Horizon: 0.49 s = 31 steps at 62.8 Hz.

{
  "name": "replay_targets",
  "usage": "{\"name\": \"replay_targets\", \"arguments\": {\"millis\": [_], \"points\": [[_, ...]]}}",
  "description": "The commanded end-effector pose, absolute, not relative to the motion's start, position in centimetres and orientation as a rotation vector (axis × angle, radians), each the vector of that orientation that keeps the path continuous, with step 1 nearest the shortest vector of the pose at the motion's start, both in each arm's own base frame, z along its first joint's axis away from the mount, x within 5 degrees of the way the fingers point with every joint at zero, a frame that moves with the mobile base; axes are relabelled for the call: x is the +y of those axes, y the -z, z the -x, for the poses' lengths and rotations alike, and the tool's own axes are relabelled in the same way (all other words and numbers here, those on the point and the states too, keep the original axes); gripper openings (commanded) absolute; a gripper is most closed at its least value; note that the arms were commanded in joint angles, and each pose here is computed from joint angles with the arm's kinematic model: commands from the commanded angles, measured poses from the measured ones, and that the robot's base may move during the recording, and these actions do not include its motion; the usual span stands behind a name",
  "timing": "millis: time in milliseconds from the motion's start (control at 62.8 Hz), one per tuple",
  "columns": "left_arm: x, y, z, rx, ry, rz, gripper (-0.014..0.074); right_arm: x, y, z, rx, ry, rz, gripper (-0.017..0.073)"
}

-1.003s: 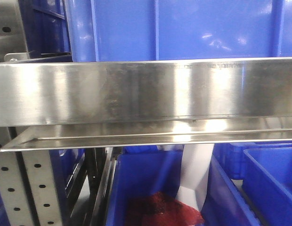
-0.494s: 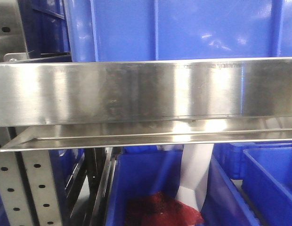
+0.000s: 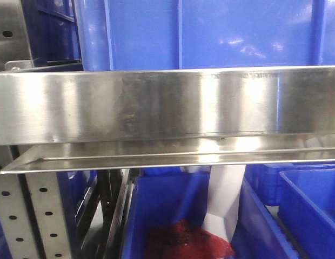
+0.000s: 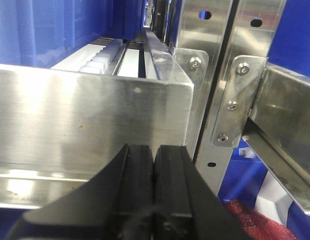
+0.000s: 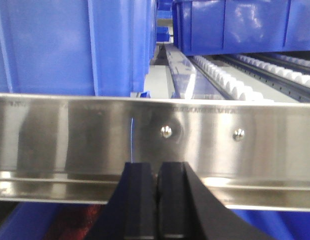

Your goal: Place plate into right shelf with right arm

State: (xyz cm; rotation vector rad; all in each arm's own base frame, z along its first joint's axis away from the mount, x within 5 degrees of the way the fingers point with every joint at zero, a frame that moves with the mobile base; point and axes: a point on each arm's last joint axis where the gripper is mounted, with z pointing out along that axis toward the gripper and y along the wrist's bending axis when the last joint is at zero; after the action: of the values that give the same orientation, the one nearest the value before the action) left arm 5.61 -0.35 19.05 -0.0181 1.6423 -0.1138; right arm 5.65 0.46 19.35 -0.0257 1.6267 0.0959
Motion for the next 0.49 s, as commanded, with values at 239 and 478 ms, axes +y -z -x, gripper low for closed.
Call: {"name": "replay_targets", "arguments": {"millis": [239, 478], "points": [[-0.4, -19.5, -5.64, 1.564, 0.13, 0.018, -0.0047, 0.38, -20.31, -5.53, 1.527, -0.076, 0.031, 0.0057], [-0.4, -19.5, -5.64, 1.564, 0.13, 0.018, -0.0047, 0.38, -20.31, -5.53, 1.527, -0.076, 0.031, 0.0057]]}}
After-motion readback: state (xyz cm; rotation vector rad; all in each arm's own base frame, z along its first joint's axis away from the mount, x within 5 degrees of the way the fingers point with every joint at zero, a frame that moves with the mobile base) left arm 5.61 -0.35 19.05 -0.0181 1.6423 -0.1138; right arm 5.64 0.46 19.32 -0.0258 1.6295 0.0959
